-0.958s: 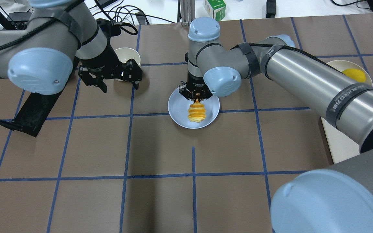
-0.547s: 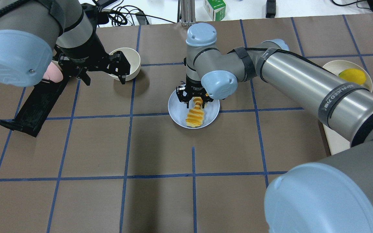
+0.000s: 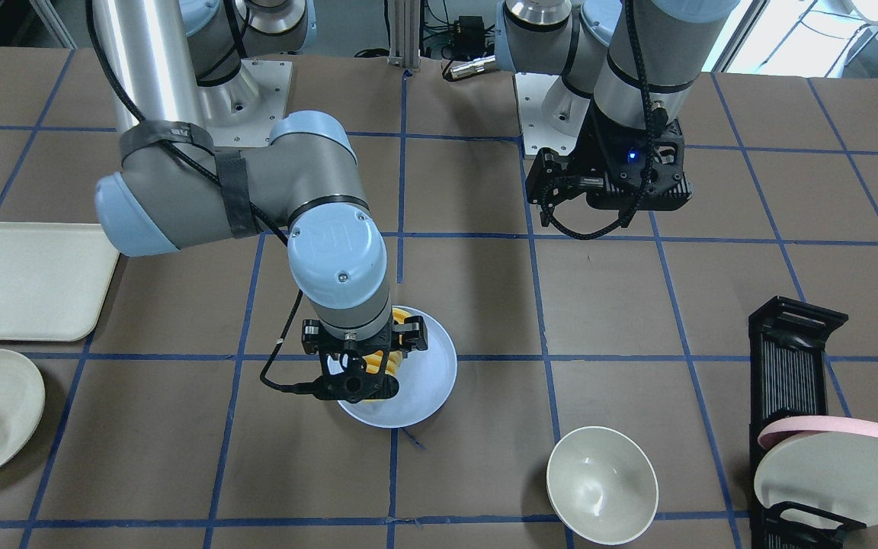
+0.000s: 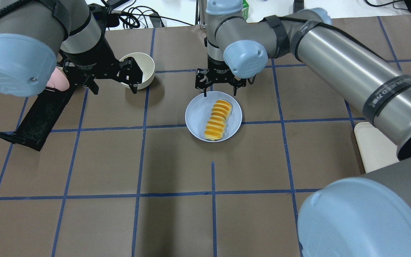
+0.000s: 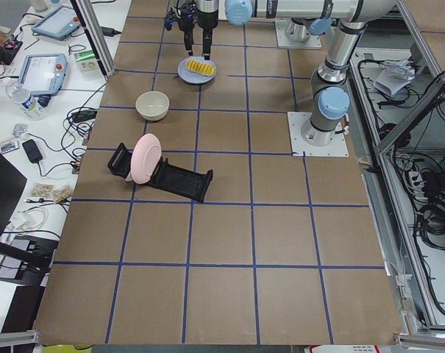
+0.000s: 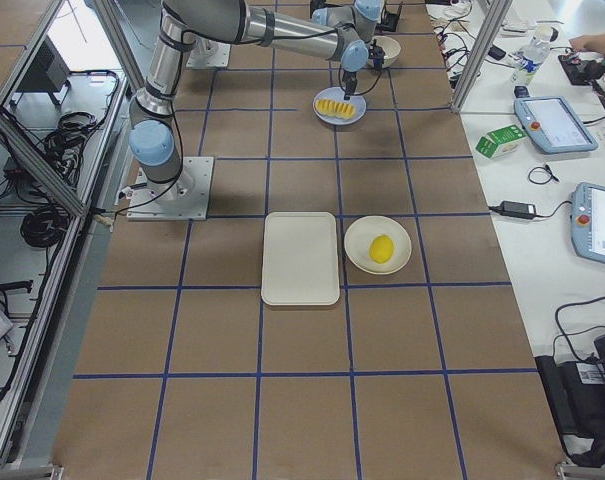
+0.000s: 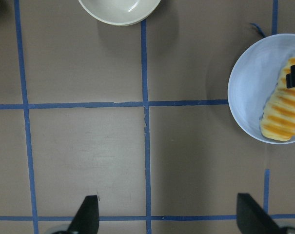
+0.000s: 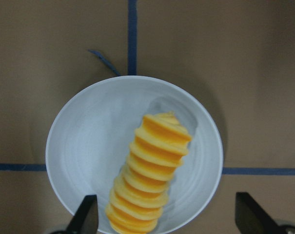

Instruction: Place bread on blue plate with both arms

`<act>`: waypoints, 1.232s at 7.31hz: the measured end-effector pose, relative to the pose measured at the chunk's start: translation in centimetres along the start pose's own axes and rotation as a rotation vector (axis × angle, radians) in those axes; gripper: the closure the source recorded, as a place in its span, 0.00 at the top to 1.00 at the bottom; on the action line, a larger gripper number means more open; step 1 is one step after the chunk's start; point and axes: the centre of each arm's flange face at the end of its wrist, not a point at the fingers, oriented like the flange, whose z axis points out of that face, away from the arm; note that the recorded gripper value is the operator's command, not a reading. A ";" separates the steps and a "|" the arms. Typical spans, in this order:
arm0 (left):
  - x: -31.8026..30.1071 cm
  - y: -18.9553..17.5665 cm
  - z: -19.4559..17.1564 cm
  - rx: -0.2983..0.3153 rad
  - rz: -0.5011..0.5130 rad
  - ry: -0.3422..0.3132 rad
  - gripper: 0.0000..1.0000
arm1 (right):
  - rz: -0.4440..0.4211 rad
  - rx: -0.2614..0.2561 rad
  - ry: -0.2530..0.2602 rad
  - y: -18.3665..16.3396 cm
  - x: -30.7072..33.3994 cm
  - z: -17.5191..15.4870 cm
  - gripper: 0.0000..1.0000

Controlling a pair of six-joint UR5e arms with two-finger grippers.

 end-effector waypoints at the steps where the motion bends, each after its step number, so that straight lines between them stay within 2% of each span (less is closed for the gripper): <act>1: 0.0 0.0 0.0 0.001 0.000 0.000 1.00 | 0.021 0.034 0.024 -0.3 2.6 -4.1 1.00; 2: -0.1 -0.1 -0.1 0.003 0.000 0.001 1.00 | 0.054 0.055 0.030 0.4 6.2 -8.3 1.00; 4: 0.0 -0.2 -0.3 0.007 -0.005 0.001 1.00 | 0.047 0.037 0.038 4.0 12.8 -14.3 1.00; 6: 0.1 -0.2 -0.5 0.009 -0.007 0.000 1.00 | 0.003 0.022 0.045 9.1 15.6 -16.0 1.00; 7: 0.2 -0.2 -0.6 0.009 -0.008 0.001 1.00 | 0.008 0.045 0.044 11.7 16.7 -17.2 1.00; 9: 0.2 -0.1 -0.5 0.007 -0.007 -0.001 1.00 | 0.037 0.065 0.038 13.4 18.7 -18.2 1.00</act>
